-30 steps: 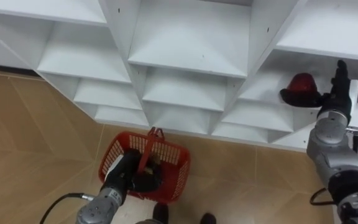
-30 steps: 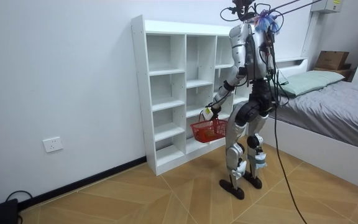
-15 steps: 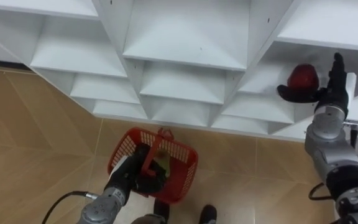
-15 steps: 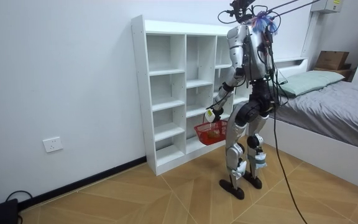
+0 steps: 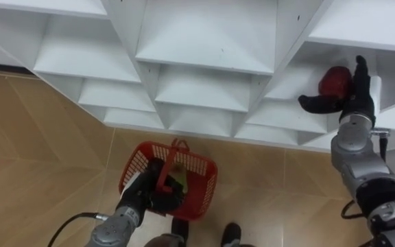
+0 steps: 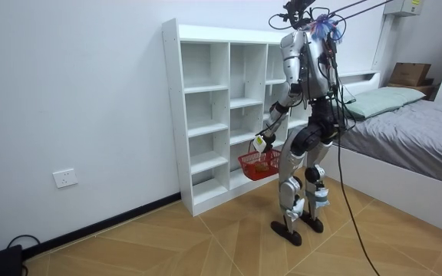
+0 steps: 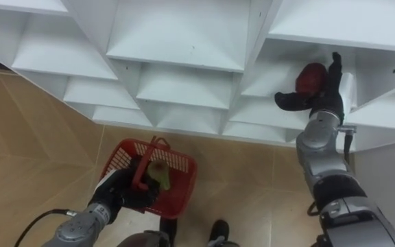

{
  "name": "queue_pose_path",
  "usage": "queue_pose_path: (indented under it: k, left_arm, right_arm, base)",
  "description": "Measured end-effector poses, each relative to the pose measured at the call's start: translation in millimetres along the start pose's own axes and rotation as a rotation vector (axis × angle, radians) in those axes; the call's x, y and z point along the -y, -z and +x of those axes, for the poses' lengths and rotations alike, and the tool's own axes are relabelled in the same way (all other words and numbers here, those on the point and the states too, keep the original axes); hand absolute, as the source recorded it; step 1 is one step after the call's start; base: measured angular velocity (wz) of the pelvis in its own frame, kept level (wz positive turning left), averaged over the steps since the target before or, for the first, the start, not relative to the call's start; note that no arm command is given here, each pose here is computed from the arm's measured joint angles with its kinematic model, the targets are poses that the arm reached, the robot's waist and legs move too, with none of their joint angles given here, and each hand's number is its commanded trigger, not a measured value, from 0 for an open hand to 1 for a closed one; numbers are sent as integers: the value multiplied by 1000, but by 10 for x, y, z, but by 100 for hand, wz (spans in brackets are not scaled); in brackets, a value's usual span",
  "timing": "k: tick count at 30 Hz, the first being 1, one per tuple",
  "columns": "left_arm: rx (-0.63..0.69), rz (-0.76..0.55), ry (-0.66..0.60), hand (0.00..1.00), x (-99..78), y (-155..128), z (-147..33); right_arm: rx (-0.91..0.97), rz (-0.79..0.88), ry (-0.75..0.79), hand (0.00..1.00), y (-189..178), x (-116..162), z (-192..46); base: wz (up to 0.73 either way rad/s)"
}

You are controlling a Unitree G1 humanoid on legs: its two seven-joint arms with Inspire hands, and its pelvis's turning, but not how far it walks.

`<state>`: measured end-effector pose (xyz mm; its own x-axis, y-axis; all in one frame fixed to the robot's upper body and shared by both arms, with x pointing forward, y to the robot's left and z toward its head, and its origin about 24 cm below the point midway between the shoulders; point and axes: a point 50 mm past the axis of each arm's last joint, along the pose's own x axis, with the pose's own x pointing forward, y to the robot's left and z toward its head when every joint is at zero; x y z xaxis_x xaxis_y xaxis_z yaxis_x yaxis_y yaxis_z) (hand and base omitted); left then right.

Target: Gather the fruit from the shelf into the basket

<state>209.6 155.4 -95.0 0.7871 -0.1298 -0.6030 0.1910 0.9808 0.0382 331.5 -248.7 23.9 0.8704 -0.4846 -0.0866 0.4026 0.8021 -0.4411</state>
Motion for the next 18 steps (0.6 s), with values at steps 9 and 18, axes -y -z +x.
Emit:
queue_pose_path:
  k: [9, 18]
  left_arm:
    - [3, -3, 2, 100, -4, -34, 17]
    - [-5, -11, 10, 100, -18, -34, 19]
  right_arm:
    - [6, -61, -1, 0, -31, 24, 32]
    - [-13, -86, 7, 0, -15, 41, 40]
  base:
    - [0]
    - [0]
